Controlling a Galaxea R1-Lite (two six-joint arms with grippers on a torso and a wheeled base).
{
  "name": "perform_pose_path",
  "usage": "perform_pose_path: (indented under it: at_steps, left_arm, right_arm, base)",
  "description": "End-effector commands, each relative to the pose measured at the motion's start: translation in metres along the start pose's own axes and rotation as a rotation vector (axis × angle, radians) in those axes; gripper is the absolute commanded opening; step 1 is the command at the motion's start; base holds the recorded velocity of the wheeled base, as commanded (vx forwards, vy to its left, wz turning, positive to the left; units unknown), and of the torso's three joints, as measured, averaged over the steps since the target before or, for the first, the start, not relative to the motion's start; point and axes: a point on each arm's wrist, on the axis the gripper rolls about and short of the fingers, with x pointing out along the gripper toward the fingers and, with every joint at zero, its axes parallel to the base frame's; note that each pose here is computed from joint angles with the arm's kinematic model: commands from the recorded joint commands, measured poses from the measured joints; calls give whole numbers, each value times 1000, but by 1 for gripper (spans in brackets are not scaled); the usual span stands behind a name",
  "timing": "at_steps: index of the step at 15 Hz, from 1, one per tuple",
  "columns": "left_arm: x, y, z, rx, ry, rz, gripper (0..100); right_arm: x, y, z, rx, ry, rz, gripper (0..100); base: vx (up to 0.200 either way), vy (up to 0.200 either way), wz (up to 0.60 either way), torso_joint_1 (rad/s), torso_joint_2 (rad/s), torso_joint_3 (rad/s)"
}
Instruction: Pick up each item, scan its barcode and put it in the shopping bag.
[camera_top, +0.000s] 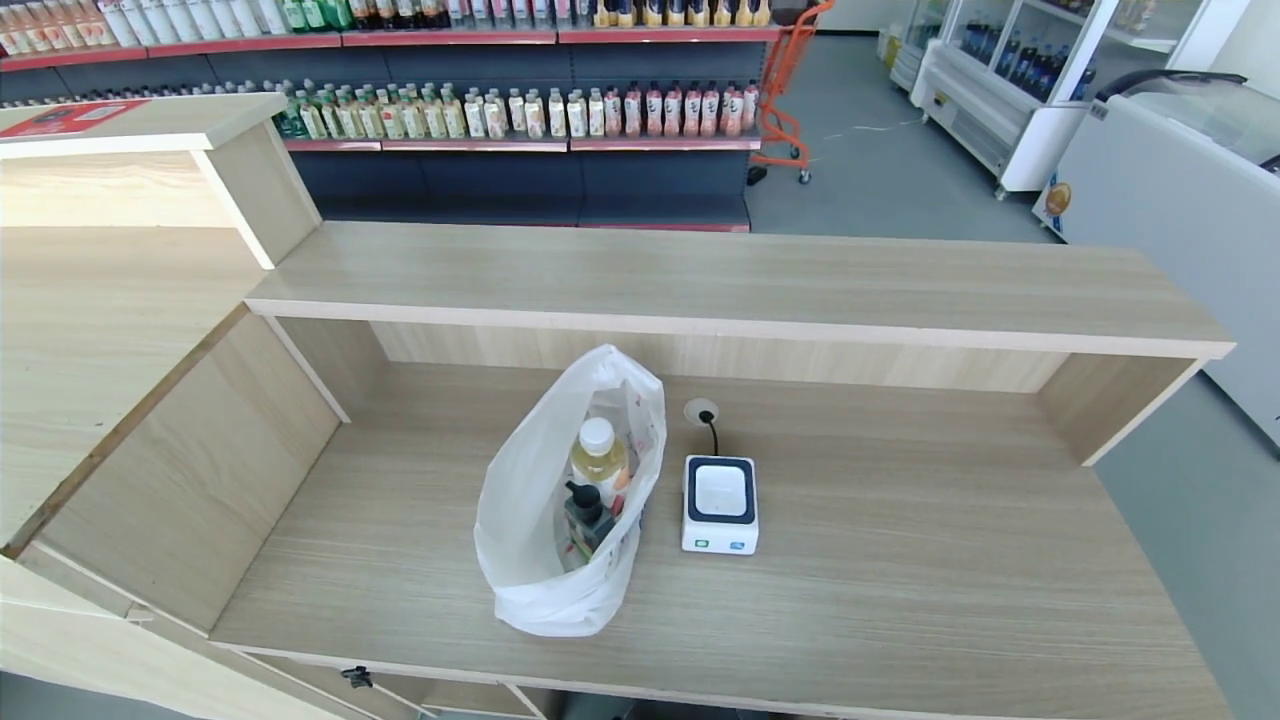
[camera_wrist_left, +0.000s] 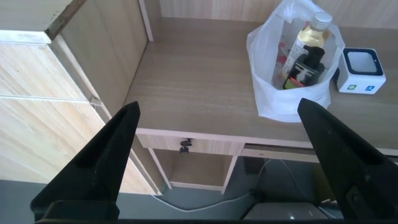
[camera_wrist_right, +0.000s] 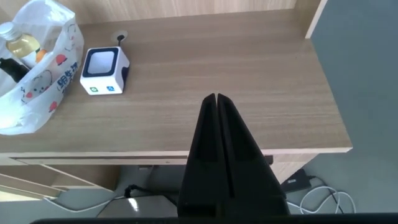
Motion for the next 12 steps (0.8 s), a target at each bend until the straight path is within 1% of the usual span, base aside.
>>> perform_pose_path:
  at_steps: [1, 12]
  left_arm:
    - [0, 0, 0, -1, -1, 1, 100]
    - [0, 0, 0, -1, -1, 1, 100]
  right_arm:
    - [0, 0, 0, 0, 4, 1, 0]
    - [0, 0, 0, 0, 4, 1, 0]
  base:
    - [0, 0, 0, 0, 0, 0]
    - [0, 0, 0, 0, 0, 0]
